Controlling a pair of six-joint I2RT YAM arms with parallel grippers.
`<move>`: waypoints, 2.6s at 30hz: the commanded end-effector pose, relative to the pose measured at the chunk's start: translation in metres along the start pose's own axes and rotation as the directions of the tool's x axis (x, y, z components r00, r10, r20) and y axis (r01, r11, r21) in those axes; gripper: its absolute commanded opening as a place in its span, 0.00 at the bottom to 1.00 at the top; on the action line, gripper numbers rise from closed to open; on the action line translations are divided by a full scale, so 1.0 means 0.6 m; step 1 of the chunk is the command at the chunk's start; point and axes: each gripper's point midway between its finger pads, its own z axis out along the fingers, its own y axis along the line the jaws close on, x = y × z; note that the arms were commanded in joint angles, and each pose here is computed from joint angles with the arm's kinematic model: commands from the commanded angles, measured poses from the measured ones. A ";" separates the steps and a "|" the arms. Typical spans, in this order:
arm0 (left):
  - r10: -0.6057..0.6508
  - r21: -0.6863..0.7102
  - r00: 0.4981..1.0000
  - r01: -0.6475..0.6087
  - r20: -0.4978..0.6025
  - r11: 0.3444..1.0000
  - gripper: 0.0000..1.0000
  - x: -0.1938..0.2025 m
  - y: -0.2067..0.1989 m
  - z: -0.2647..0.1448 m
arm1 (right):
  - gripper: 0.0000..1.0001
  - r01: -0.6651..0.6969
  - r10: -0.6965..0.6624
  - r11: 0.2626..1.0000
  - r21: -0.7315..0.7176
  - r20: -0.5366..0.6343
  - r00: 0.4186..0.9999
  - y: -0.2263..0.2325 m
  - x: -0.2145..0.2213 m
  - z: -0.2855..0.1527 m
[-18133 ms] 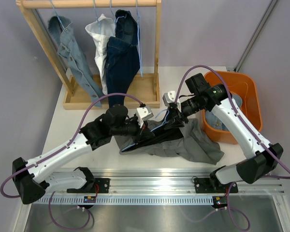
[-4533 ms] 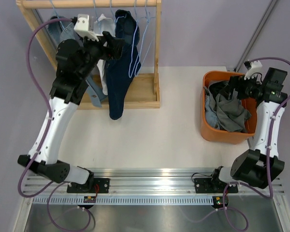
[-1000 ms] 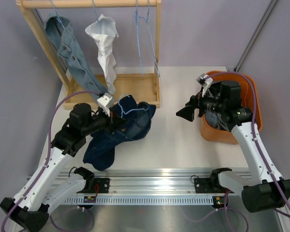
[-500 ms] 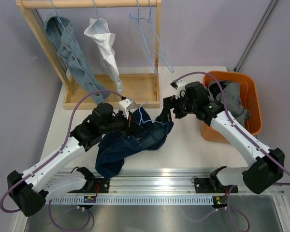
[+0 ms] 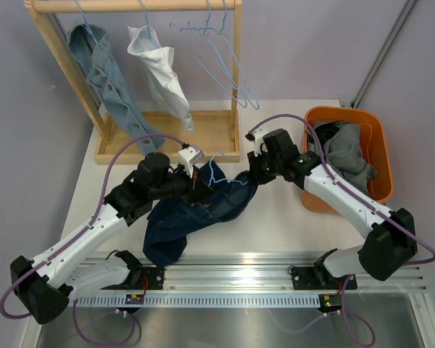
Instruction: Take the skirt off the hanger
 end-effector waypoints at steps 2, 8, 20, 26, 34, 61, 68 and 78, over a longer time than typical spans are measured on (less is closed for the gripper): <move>0.086 0.055 0.990 -0.093 0.114 0.994 0.00 -0.075 -0.040 -0.027 | 0.10 0.008 -0.007 0.990 0.142 -0.008 1.000 -0.050 -0.008 0.018; 0.109 0.052 0.989 -0.114 0.095 0.992 0.00 -0.059 -0.047 -0.054 | 0.00 -0.098 0.095 0.970 0.224 0.024 0.995 -0.134 -0.024 0.020; 0.126 0.023 0.984 -0.130 0.125 0.991 0.00 -0.053 -0.050 -0.087 | 0.00 -0.110 0.110 0.981 0.157 0.009 0.994 -0.218 0.007 0.023; 0.043 -0.036 0.941 -0.033 0.336 0.999 0.00 -0.113 -0.031 -0.076 | 0.00 0.105 -0.088 0.896 -0.432 0.059 0.994 -0.040 0.012 -0.037; -0.107 0.042 0.874 0.099 0.474 0.994 0.00 -0.182 -0.025 -0.027 | 0.02 0.289 -0.308 0.760 -0.583 0.069 0.949 0.053 0.050 -0.072; 0.125 0.280 0.991 -0.105 -0.053 0.954 0.00 -0.034 -0.076 0.005 | 0.80 0.837 -0.686 0.413 -0.359 0.482 0.545 0.033 -0.005 -0.251; 0.134 0.354 0.989 -0.103 -0.064 0.930 0.00 -0.039 -0.097 0.002 | 0.81 0.849 -0.711 0.329 -0.413 0.484 0.511 0.070 -0.029 -0.216; 0.114 0.389 0.993 -0.092 -0.033 0.917 0.00 -0.055 -0.110 0.004 | 0.61 0.777 -0.675 0.289 -0.559 0.457 0.579 0.122 0.000 -0.166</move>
